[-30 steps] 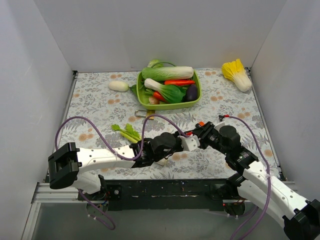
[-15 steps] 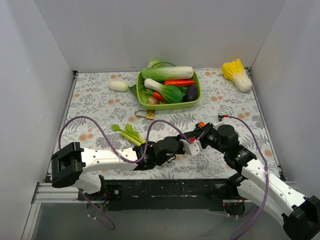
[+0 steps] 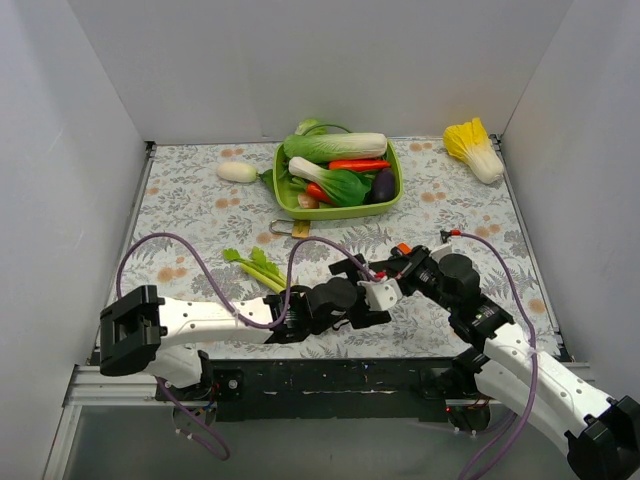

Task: Unlock with the key

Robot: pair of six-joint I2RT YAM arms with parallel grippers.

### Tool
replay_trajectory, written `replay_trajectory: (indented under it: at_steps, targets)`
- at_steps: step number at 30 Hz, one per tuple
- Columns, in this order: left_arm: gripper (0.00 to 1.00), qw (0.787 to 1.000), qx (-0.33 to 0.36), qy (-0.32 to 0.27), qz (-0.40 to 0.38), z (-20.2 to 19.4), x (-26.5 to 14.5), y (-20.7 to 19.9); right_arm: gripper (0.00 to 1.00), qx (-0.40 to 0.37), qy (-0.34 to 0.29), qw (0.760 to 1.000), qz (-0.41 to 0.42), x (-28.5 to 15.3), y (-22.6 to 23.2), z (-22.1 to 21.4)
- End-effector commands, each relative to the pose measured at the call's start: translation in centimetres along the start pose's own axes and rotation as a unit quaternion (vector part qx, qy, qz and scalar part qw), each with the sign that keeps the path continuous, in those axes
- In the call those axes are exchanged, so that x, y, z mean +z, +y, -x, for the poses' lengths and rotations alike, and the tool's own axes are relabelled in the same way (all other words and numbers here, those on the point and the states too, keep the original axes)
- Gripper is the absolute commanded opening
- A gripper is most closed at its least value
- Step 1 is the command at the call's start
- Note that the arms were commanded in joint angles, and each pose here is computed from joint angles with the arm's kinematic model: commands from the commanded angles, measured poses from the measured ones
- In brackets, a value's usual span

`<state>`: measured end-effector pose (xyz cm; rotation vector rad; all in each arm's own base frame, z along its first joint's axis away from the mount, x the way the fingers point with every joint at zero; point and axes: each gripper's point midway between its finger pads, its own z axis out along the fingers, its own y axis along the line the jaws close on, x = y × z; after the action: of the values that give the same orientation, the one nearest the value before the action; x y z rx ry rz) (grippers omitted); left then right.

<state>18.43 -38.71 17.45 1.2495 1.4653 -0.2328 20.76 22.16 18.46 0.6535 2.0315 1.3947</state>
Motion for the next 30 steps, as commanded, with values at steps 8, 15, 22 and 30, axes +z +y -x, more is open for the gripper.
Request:
replay_trajectory:
  at_steps: [8,15,22,30]
  targets:
    - [0.98,0.882,-0.455,-0.061,-0.104,5.5,-5.3,2.8,0.01,-0.014,-0.048,0.991,0.125,-0.5,3.2,1.3]
    - [0.96,0.769,-0.625,-0.032,-0.131,5.6,-5.0,3.9,0.01,-0.029,-0.055,0.986,0.158,-1.1,4.9,1.6]
    - [0.86,0.73,-0.659,-0.034,-0.178,5.7,-4.3,3.1,0.01,-0.042,-0.058,0.982,0.172,-1.7,5.9,1.7]
    - [0.66,0.729,-0.656,-0.028,-0.191,5.6,-2.9,2.5,0.01,-0.04,-0.053,0.982,0.177,-1.8,6.1,1.5]
